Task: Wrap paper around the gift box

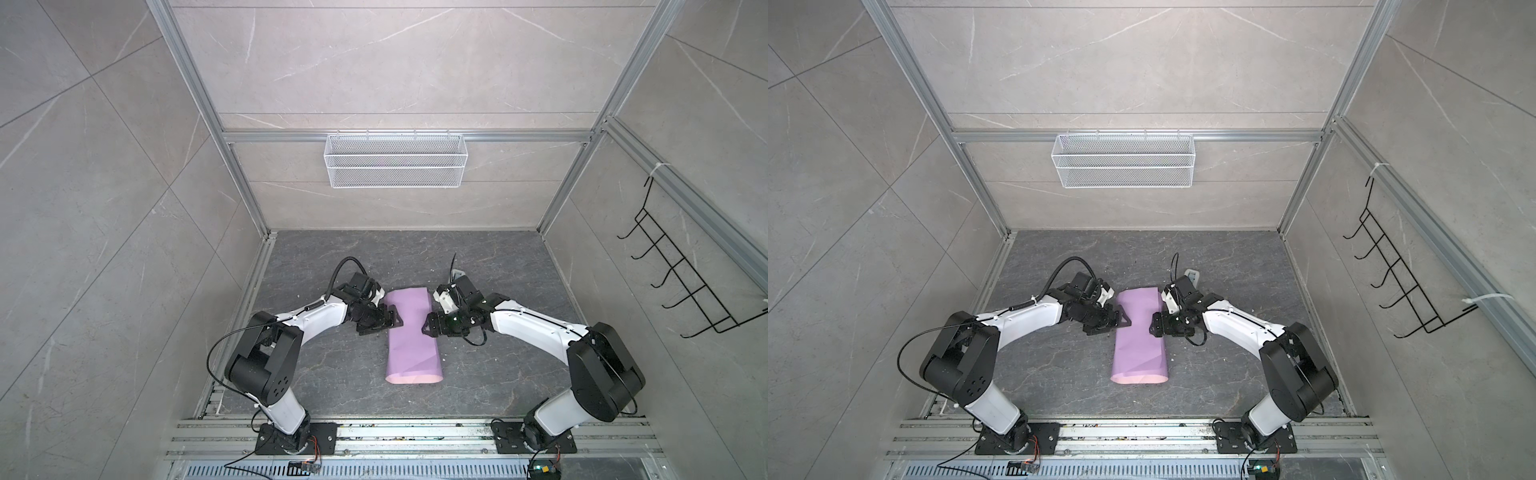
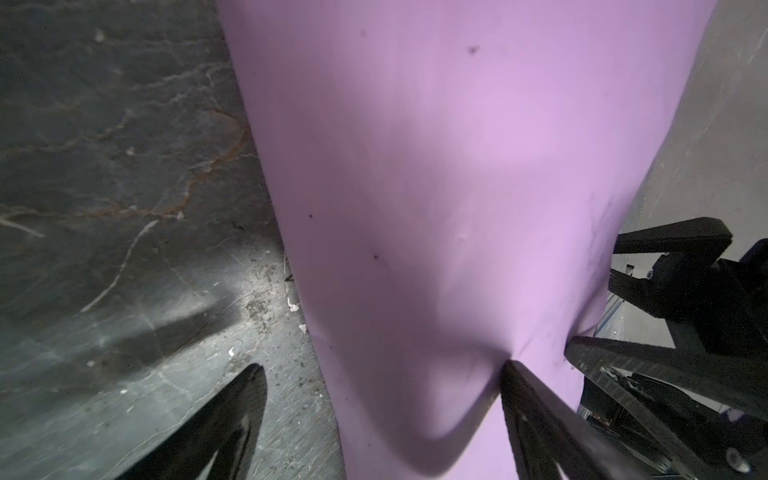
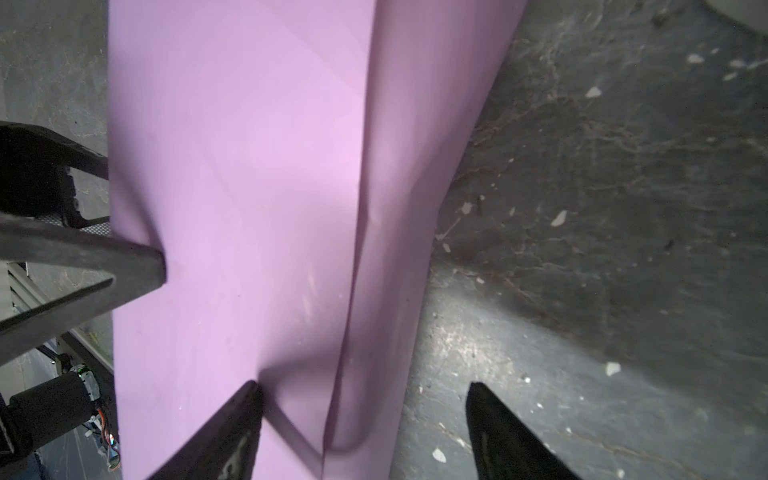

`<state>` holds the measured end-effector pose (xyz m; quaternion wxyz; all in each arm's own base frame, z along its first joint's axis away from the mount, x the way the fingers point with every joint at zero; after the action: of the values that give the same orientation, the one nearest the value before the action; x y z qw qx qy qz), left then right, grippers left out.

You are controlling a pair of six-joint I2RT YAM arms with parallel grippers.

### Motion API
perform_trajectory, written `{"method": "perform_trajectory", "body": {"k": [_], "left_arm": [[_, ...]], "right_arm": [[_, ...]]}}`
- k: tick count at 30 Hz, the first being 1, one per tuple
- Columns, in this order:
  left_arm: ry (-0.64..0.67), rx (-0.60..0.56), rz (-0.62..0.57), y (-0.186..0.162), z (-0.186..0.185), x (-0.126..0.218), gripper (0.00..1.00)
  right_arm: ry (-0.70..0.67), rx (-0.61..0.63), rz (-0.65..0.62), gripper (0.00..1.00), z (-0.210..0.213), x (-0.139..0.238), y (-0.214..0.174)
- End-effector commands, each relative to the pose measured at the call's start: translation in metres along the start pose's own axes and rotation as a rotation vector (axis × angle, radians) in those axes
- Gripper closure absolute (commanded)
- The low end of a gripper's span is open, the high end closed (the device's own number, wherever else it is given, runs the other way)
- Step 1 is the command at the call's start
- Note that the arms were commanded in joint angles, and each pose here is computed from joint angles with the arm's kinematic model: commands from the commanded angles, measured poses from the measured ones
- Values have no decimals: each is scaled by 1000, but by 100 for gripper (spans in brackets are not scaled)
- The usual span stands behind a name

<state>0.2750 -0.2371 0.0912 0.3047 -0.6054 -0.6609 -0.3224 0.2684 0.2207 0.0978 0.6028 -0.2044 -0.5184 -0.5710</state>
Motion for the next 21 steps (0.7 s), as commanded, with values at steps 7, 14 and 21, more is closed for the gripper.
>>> {"method": "perform_trajectory", "body": {"k": [7, 14, 21], "left_arm": [[-73, -37, -72, 9, -29, 21, 7], [-73, -17, -29, 1, -23, 16, 7], [-6, -10, 2, -4, -8, 8, 8]], "right_arm": [[-111, -19, 120, 24, -24, -7, -38], [-109, -19, 121, 25, -25, -9, -38], [-108, -21, 118, 25, -25, -9, -38]]}}
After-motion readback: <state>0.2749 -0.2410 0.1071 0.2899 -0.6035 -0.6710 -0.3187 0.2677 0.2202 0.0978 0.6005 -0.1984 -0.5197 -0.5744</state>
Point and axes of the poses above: each gripper's point midway between its finger pads, its own x axis back along the fingers, its own z axis along the line the jaws close on, y = z × x, the point moved 3 cm from there along x, back along the fingers, and after that the axes turned 9 degrees about x, right-handed, at the moved point
